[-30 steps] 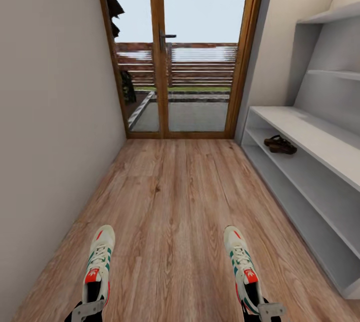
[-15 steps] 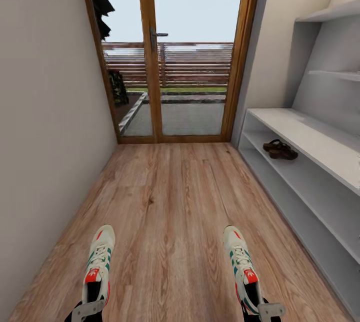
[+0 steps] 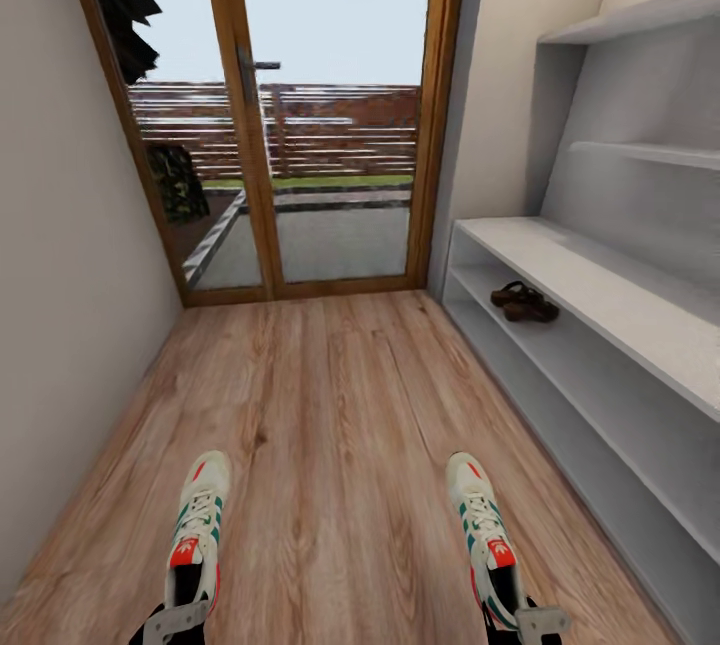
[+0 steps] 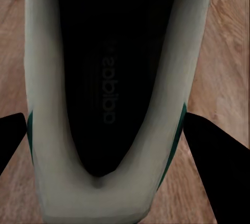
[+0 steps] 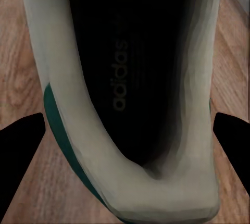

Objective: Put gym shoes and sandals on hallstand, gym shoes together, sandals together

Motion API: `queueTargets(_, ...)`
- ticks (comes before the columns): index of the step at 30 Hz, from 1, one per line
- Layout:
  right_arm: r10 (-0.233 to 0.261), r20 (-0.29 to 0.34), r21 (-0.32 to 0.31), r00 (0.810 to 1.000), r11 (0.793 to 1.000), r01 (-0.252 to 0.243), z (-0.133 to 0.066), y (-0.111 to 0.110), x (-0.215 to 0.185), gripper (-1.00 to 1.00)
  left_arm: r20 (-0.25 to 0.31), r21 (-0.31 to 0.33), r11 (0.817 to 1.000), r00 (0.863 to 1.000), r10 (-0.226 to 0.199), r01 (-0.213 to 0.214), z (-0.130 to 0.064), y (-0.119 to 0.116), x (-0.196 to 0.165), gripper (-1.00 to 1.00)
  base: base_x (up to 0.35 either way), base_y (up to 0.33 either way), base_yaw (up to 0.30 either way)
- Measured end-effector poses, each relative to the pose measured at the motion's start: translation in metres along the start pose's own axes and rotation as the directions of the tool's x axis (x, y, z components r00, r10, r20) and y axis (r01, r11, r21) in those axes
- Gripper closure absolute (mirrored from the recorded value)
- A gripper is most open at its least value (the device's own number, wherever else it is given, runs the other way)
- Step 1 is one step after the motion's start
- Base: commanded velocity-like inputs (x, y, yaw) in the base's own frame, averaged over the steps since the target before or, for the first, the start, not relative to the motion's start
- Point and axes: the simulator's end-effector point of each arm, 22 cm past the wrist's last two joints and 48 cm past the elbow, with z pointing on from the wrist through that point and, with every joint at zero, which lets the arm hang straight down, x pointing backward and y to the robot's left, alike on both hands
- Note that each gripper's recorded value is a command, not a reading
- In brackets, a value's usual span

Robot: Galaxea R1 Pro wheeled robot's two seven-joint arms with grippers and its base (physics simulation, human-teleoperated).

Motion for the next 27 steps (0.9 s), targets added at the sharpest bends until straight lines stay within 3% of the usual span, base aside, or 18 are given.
queueTargets(17,0.002,0.0,0.0,1.0,1.0,-0.002,0.0001,0.0007,-0.0002,1.0,-0.001,0.0,1.0,1.0,0.0,0.0,-0.0001,0.0001,0.0003,1.0,0.339,0.002,-0.03)
queueTargets(27,0.002,0.0,0.0,1.0,1.0,-0.002,0.0001,0.0006,-0.0002,1.0,0.0,0.0,1.0,1.0,-0.001,0.001,-0.0001,0.0001,0.0002,1.0,0.337,0.071,-0.212)
